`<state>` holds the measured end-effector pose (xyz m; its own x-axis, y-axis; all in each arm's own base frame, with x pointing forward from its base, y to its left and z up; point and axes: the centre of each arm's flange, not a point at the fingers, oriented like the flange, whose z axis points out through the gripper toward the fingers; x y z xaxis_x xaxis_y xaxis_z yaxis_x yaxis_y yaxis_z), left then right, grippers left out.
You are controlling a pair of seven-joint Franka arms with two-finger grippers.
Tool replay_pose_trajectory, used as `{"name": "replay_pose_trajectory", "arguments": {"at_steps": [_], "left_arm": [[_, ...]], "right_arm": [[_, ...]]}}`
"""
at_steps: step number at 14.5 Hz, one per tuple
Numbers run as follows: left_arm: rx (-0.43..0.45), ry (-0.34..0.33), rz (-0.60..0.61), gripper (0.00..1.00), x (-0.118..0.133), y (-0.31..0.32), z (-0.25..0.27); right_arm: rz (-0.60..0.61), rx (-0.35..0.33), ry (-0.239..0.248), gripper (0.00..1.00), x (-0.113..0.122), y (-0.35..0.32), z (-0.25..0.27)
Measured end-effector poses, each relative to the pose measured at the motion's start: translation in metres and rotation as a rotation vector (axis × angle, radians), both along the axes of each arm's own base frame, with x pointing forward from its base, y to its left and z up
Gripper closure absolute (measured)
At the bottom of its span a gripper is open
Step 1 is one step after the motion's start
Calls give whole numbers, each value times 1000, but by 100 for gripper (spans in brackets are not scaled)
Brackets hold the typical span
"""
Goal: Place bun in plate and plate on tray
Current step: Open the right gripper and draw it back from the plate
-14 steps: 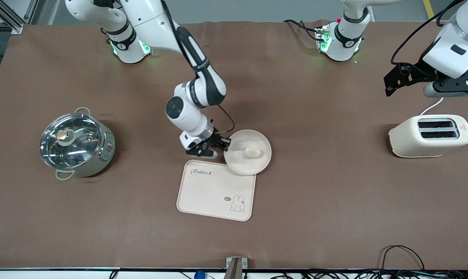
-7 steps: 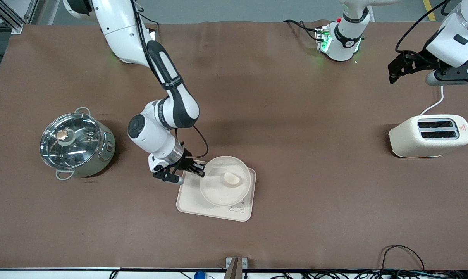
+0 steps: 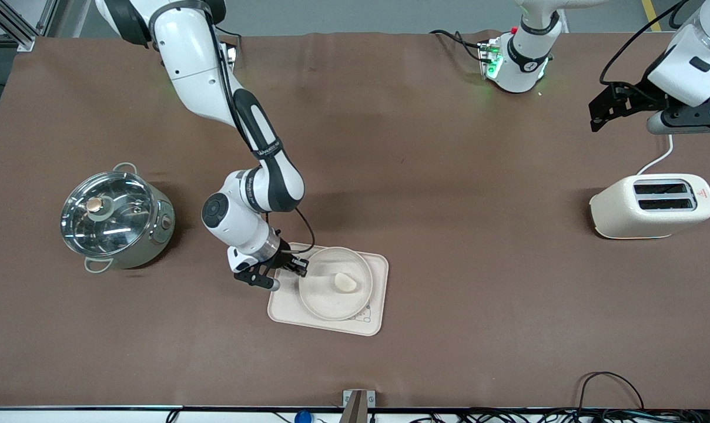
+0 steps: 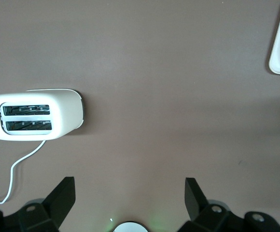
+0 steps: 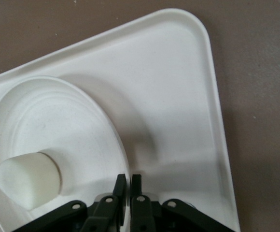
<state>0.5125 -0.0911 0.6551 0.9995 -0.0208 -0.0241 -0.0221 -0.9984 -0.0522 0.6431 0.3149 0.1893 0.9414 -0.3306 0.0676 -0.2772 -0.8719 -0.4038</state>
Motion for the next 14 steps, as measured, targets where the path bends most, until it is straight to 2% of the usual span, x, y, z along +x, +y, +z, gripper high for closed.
{"name": "replay_pose_trajectory", "arguments": {"at_steps": [2,3,4,8,9,11,14], "left_arm": [[-1,2,2,0,2,1,-2],[-1,3,4,0,3,2,-3],[-1,4,10,0,4,5,-3],[-2,3,24,0,6,13,-2],[-2,2,22,0,6,13,-2],[-3,0,4,0,5,10,-1],[-4,0,-34,0,5,6,0]], "right_arm": [[19,33,39,65,15,-5,17],[33,37,43,56,27,-13,29],[54,11,27,44,39,-26,44],[155,-199,-32,5,71,-92,96],[185,-238,-31,0,74,-110,110],[242,-289,1,0,76,-159,148],[244,-304,69,0,65,-248,220]]}}
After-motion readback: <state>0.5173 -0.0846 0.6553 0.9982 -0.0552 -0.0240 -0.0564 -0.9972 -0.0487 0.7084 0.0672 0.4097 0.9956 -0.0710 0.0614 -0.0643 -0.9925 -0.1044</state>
